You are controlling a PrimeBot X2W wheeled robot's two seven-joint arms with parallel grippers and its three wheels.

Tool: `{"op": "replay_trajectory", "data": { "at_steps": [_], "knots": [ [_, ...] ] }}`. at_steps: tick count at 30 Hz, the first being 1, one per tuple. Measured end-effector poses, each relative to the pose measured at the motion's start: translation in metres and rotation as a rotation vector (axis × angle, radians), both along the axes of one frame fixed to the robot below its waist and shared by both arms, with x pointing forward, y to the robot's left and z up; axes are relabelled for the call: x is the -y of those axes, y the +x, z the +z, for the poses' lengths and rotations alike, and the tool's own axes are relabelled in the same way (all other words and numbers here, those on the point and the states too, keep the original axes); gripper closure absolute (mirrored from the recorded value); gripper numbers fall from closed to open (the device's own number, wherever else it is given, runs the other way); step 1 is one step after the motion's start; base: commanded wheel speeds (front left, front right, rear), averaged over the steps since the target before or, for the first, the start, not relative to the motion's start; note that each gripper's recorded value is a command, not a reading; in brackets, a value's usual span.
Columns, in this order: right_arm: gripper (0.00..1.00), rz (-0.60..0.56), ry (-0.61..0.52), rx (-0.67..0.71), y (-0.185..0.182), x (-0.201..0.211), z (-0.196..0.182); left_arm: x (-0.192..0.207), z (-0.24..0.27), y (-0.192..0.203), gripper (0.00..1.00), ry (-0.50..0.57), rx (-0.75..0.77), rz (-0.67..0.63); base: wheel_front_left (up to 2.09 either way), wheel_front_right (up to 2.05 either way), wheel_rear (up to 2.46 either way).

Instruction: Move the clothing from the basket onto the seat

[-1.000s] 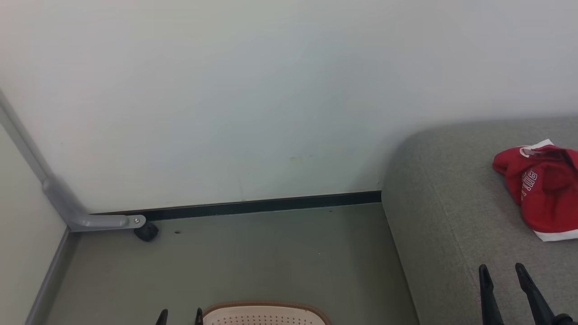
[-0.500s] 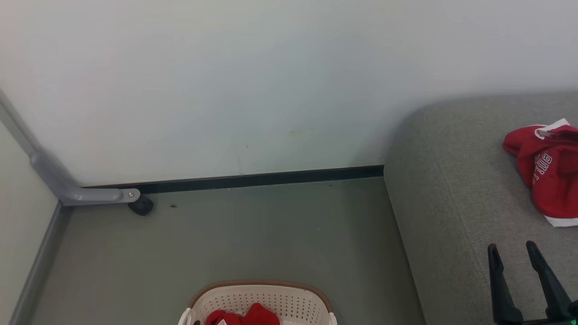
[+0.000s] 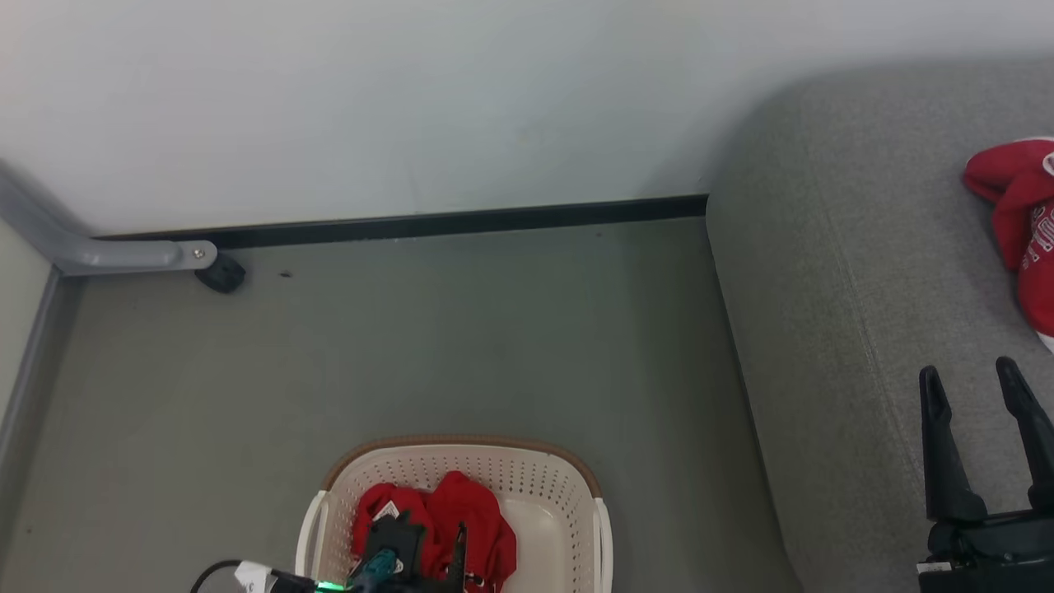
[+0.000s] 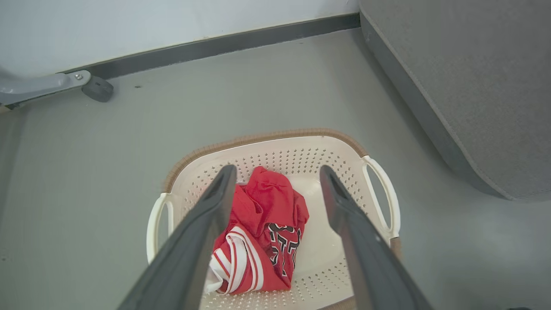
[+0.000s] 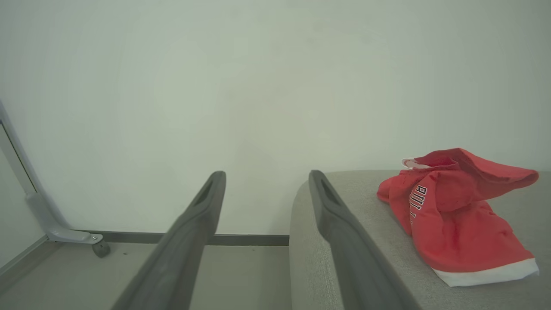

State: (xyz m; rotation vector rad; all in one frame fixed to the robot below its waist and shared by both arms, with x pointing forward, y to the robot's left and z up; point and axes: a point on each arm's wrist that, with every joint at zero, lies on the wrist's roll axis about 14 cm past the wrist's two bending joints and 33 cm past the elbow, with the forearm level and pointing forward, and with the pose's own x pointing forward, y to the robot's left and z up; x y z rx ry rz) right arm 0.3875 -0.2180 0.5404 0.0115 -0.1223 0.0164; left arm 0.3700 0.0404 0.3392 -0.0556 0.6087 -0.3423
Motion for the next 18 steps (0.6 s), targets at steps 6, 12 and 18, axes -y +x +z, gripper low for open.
{"op": "replay_trajectory", "data": {
  "at_steps": [6, 12, 18],
  "knots": [
    [0.0, 0.019, 0.01, -0.015, 0.02, -0.004, -0.006, 0.005, -0.029, 0.01, 0.0, 0.017, -0.095, -0.026, 0.0, 0.0, 0.0],
    [0.0, 0.035, 0.01, -0.022, 0.038, -0.009, -0.012, 0.006, -0.063, 0.018, 0.0, 0.065, -0.194, -0.06, 0.0, 0.0, 0.0],
    [0.0, 0.033, 0.014, -0.025, 0.055, -0.008, -0.019, 0.006, -0.096, 0.028, 0.0, 0.123, -0.285, -0.091, 0.0, 0.0, 0.0]
  ]
}}
